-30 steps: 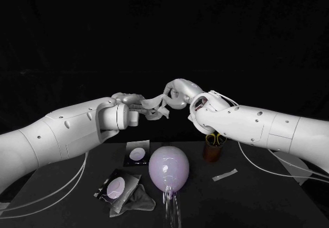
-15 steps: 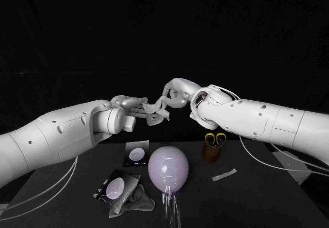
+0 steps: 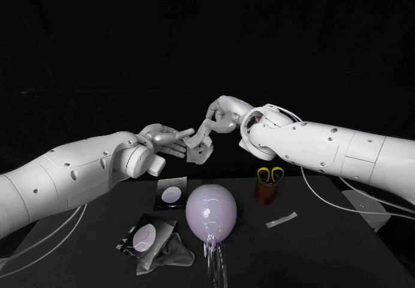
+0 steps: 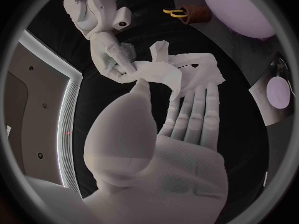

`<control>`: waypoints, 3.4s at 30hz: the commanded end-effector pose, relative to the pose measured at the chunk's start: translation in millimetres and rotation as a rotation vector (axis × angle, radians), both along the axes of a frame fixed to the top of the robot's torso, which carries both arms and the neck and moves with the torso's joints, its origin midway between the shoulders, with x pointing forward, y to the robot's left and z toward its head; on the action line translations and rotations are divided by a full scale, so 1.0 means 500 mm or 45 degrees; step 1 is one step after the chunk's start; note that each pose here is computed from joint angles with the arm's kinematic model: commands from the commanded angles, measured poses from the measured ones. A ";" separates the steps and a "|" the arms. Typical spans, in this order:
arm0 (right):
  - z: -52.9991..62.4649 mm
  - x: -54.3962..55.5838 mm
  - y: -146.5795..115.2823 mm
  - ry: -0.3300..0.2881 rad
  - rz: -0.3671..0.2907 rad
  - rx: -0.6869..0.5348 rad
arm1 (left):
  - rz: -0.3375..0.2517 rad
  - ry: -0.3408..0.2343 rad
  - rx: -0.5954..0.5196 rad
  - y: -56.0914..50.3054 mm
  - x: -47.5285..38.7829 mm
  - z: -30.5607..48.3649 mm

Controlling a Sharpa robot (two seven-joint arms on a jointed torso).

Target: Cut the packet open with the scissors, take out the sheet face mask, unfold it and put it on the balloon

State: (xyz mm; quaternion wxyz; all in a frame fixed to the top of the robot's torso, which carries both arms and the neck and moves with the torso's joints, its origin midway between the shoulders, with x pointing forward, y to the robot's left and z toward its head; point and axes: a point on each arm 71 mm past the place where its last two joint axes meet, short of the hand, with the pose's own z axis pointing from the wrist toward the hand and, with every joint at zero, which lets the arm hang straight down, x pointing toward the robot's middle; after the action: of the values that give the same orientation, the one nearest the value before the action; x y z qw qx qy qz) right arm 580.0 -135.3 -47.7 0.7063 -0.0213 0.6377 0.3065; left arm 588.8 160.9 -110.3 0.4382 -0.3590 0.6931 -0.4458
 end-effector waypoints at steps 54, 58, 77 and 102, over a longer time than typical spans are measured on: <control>0.007 -0.010 -0.028 0.106 -0.052 0.104 | -0.185 -0.936 0.182 -0.062 -0.077 -0.081; 0.010 -0.013 -0.023 0.092 -0.037 0.135 | -0.129 -0.907 0.206 -0.063 -0.071 -0.085; 0.017 -0.034 0.002 0.039 0.054 0.205 | 0.002 -0.818 0.274 -0.073 -0.058 -0.091; 0.013 -0.027 0.002 0.064 0.032 0.186 | 0.006 -0.814 0.222 -0.068 -0.061 -0.088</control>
State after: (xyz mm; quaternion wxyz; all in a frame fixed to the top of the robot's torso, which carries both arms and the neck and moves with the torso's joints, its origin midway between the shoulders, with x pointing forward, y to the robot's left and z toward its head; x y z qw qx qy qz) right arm 565.7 -134.3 -41.0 0.6878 0.0314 0.6265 0.3652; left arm 559.3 128.3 -157.2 0.6621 -0.1617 0.5683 -0.4610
